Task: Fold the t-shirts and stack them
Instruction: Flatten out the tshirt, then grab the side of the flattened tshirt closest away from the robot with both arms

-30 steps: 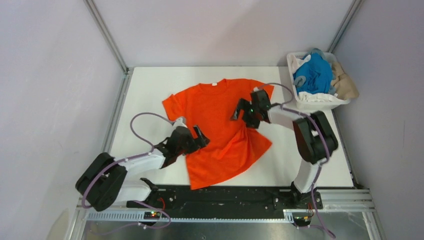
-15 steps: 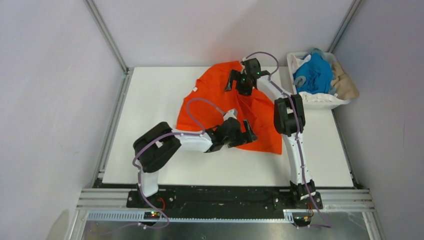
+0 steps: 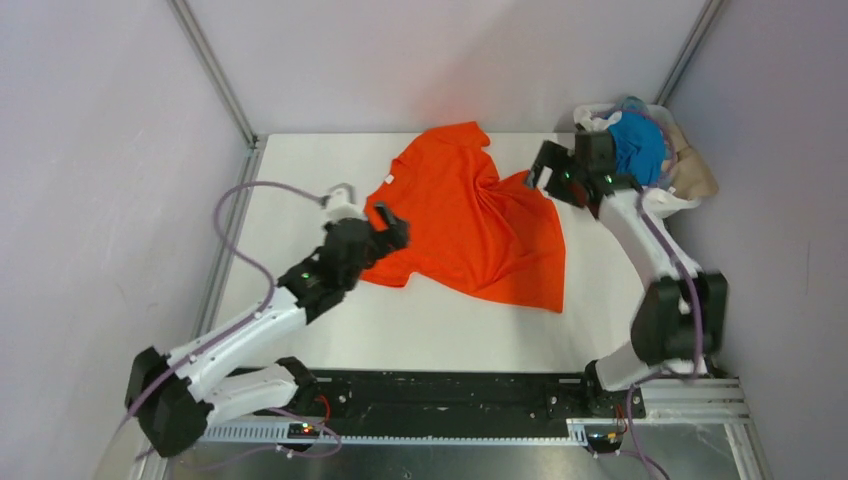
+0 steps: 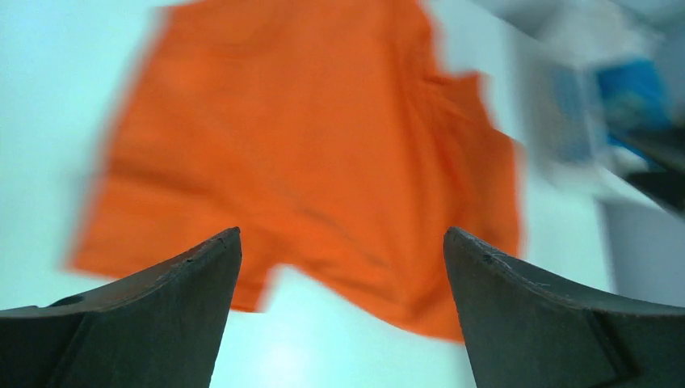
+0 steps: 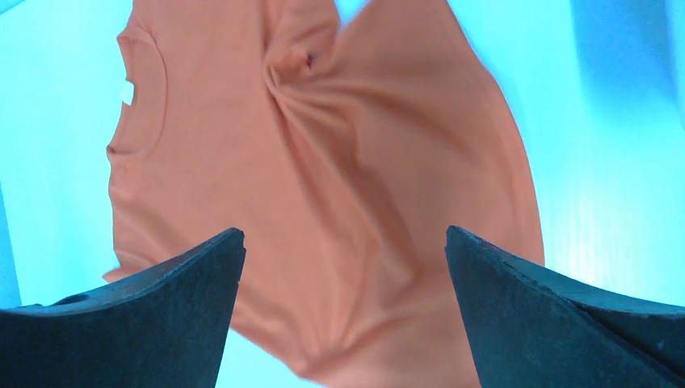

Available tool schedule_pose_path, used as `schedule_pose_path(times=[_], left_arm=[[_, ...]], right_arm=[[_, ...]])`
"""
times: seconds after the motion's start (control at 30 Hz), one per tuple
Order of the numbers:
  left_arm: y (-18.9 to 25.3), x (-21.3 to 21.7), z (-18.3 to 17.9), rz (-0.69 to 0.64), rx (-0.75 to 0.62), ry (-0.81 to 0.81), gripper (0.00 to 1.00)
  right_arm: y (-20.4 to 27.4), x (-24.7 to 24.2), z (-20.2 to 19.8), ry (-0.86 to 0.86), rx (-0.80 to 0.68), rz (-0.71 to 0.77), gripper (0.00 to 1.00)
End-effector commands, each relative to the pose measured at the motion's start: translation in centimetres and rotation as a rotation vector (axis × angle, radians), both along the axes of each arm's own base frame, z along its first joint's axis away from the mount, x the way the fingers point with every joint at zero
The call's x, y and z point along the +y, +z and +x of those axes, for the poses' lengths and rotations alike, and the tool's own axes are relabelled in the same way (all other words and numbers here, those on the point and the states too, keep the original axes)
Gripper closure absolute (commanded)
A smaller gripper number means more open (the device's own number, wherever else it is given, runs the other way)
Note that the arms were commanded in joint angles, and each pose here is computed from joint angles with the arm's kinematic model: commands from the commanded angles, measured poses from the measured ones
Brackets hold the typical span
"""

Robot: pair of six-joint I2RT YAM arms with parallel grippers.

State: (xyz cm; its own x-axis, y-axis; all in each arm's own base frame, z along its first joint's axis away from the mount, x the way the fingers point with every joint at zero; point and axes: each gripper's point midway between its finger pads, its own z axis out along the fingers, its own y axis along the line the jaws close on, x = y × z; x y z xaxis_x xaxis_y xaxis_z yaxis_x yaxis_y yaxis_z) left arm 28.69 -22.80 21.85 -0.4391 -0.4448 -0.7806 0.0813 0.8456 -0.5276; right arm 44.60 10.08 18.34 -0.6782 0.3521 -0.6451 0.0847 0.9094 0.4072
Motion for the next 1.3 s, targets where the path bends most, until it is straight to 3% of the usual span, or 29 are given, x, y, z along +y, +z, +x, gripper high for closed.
schedule_pose_path(times=[0.0, 0.03, 0.13, 0.23, 0.37, 0.53, 0.9, 1.0, 1.07, 1.1, 1.17, 1.27], left_arm=[[-9.1, 12.5, -0.6, 0.161, 0.25, 0.286, 0.0], [-8.9, 13.4, -0.7, 0.14, 0.243, 0.304, 0.0], [-10.6, 16.8, -0.4, 0.107, 0.302, 0.395, 0.0], [-12.2, 15.5, 0.2, 0.019, 0.399, 0.293, 0.0], [-13.9, 14.8, 1.5, 0.051, 0.487, 0.241, 0.06], [-17.1, 14.1, 1.7, 0.073, 0.61, 0.211, 0.26], [-20.1, 13.2, 2.6, 0.13, 0.706, 0.182, 0.41], [-20.8, 12.4, 2.6, 0.141, 0.727, 0.153, 0.56], [-21.0, 12.0, 2.6, 0.15, 0.732, 0.14, 0.75], [-21.0, 11.9, 2.6, 0.155, 0.731, 0.137, 0.92], [-21.0, 11.9, 2.5, 0.168, 0.724, 0.14, 0.99], [-20.2, 12.6, 1.9, 0.189, 0.687, 0.171, 1.0]], right_arm=[[-3.5, -2.9, -7.0, -0.169, 0.06, -0.065, 0.01], [-2.3, -3.2, -8.2, -0.193, 0.026, -0.043, 0.01], [-4.4, -4.3, -12.6, -0.238, 0.065, -0.053, 0.01], [-4.2, -5.3, -15.4, -0.3, 0.023, -0.026, 0.01], [-4.7, -5.5, -17.7, -0.303, 0.016, -0.012, 0.01], [-4.9, -6.3, -18.7, -0.325, 0.02, -0.043, 0.01], [-5.0, -6.9, -19.2, -0.341, 0.021, -0.07, 0.01], [-4.7, -7.3, -19.3, -0.355, 0.004, -0.077, 0.01], [-4.6, -7.4, -19.4, -0.36, -0.003, -0.081, 0.0], [-4.6, -7.6, -19.5, -0.362, -0.002, -0.087, 0.01], [-4.8, -7.6, -19.7, -0.353, 0.007, -0.096, 0.01], [-5.4, -7.3, -20.2, -0.326, 0.041, -0.105, 0.01]])
